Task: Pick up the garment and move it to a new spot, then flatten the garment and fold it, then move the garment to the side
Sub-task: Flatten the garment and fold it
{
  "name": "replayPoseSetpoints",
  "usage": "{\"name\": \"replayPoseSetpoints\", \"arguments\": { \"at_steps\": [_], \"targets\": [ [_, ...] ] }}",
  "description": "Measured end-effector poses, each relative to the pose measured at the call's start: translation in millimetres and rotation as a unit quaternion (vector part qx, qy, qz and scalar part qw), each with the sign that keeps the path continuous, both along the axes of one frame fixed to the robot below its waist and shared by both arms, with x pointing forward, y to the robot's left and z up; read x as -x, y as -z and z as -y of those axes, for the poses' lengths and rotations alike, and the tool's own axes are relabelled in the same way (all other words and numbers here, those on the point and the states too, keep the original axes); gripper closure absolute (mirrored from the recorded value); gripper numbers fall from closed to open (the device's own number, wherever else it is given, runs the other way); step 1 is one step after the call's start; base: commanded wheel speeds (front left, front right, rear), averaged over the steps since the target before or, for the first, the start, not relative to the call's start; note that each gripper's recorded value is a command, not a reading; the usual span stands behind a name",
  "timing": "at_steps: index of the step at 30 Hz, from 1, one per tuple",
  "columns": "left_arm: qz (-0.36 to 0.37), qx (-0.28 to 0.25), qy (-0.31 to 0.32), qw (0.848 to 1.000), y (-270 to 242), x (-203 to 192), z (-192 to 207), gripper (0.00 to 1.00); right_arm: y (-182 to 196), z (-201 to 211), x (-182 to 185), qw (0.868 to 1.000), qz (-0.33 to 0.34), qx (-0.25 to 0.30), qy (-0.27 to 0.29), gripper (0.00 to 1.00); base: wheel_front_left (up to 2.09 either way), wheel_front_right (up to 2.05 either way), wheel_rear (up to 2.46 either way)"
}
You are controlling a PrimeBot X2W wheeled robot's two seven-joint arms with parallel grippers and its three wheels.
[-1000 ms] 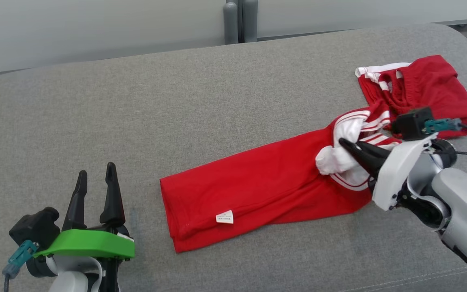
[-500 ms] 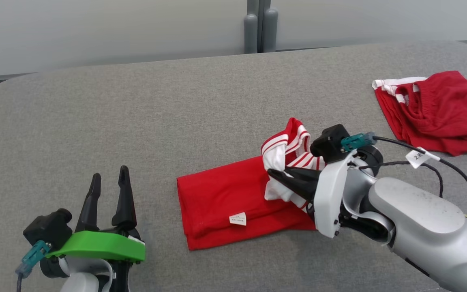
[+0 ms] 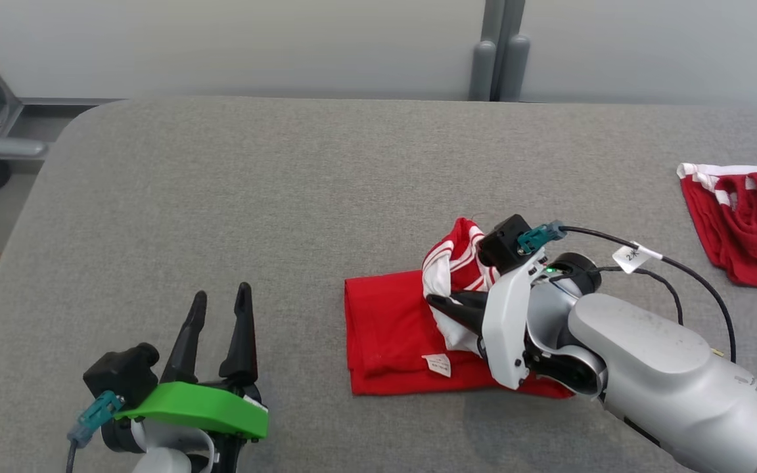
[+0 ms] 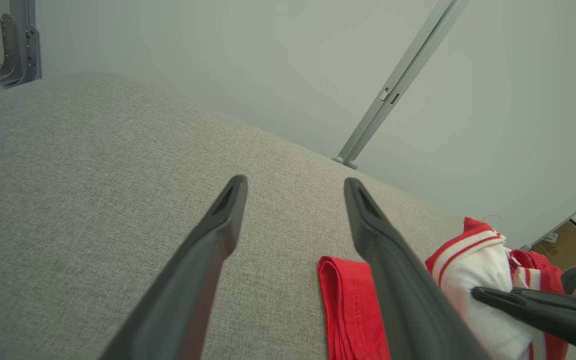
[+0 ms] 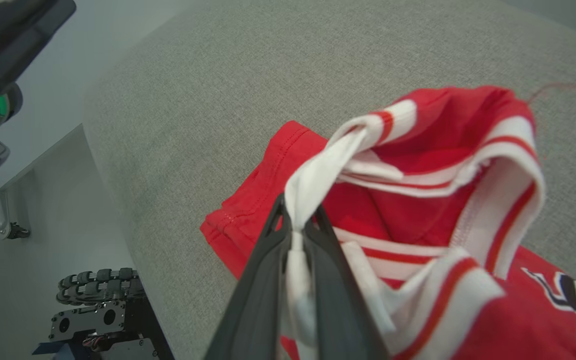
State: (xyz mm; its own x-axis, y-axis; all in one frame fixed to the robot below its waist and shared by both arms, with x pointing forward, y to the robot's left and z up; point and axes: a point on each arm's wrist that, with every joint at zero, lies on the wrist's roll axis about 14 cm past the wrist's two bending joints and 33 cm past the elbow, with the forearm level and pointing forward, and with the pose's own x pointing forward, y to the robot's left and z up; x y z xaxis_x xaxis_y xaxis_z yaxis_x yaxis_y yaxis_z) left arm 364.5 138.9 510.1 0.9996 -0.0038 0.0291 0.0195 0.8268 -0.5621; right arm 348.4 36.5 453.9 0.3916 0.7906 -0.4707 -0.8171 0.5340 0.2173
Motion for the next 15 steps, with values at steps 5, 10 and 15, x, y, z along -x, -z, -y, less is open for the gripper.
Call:
{"name": "replayPoseSetpoints", "arguments": {
  "at_steps": [5, 10, 15],
  "targets": [
    [-0.001, -0.002, -0.016, 1.0, 0.3, 9.8, -10.0, 0.0, 7.3, -23.0, 5.9, 0.999, -0.01, 0.012, -0.029, 1.0, 0.0, 0.0, 0.0],
    [-0.002, -0.003, -0.031, 1.0, 1.3, 18.4, -19.3, 0.0, 10.0, -37.9, 0.6, 0.998, -0.006, 0.03, -0.047, 1.0, 0.0, 0.0, 0.0],
    [0.0, -0.003, -0.054, 0.999, -0.5, 24.1, -33.4, 0.0, 16.1, -52.2, 8.2, 0.995, 0.0, 0.054, -0.079, 0.58, 0.0, 0.0, 0.0]
  ]
}}
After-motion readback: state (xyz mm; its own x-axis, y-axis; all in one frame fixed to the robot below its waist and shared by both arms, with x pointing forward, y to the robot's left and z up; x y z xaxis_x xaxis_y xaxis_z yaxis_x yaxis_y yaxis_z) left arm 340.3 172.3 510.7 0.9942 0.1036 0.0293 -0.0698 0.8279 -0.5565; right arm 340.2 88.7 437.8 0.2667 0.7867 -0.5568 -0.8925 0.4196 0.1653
